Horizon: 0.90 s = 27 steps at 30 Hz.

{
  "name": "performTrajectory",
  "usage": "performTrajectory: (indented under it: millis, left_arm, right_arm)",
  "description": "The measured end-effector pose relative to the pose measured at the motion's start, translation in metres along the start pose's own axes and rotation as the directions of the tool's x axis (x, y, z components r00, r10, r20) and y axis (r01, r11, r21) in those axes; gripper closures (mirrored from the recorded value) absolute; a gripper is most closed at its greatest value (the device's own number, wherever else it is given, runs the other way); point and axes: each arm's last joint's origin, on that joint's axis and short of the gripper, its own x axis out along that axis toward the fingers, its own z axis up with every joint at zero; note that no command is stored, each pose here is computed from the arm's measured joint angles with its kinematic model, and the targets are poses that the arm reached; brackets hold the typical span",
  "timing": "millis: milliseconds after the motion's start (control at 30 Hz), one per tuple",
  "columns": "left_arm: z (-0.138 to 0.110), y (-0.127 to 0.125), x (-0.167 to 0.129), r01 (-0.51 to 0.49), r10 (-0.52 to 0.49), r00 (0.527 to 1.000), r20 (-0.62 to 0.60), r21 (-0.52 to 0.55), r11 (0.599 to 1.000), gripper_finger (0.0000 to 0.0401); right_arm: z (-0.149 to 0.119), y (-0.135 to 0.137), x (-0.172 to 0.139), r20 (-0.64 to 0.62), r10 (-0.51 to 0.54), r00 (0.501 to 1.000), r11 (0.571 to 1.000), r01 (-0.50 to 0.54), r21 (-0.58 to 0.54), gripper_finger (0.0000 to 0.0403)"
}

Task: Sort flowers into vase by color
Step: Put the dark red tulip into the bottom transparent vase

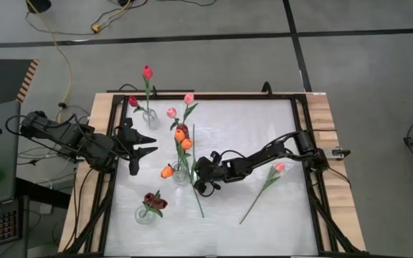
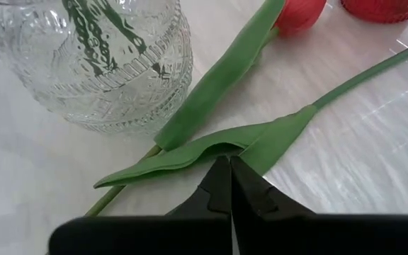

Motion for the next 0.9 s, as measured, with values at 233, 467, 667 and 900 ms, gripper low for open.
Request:
performTrajectory:
  millis: [233, 467, 667, 900]
  left_arm:
    - [0.0, 0.0, 0.0, 0.0, 0.0, 1.0, 0.0, 0.0, 1.0, 0.0283]
    - [0.0, 0.0, 0.0, -0.001, 0.001, 1.0, -0.001, 0.001, 1.0, 0.0283]
    - [0.0, 0.0, 0.0, 0.009, -0.009, 1.0, -0.006, 0.011, 1.0, 0.0283]
    - [-0.001, -0.001, 0.0, 0.023, -0.023, 1.0, -0.014, 0.014, 1.0, 0.0283]
  right_arm:
    - [0.0, 0.001, -0.009, -0.039, -0.017, 0.999, 0.999, 0.016, -0.031, 0.0383]
    - [0.001, 0.003, -0.027, -0.099, -0.039, 0.994, 0.997, 0.031, -0.074, 0.0378]
    - [0.007, 0.003, -0.05, -0.145, -0.061, 0.988, 0.992, 0.043, -0.119, 0.0382]
    - [0.014, 0.005, -0.082, -0.179, -0.066, 0.982, 0.986, 0.037, -0.161, 0.038]
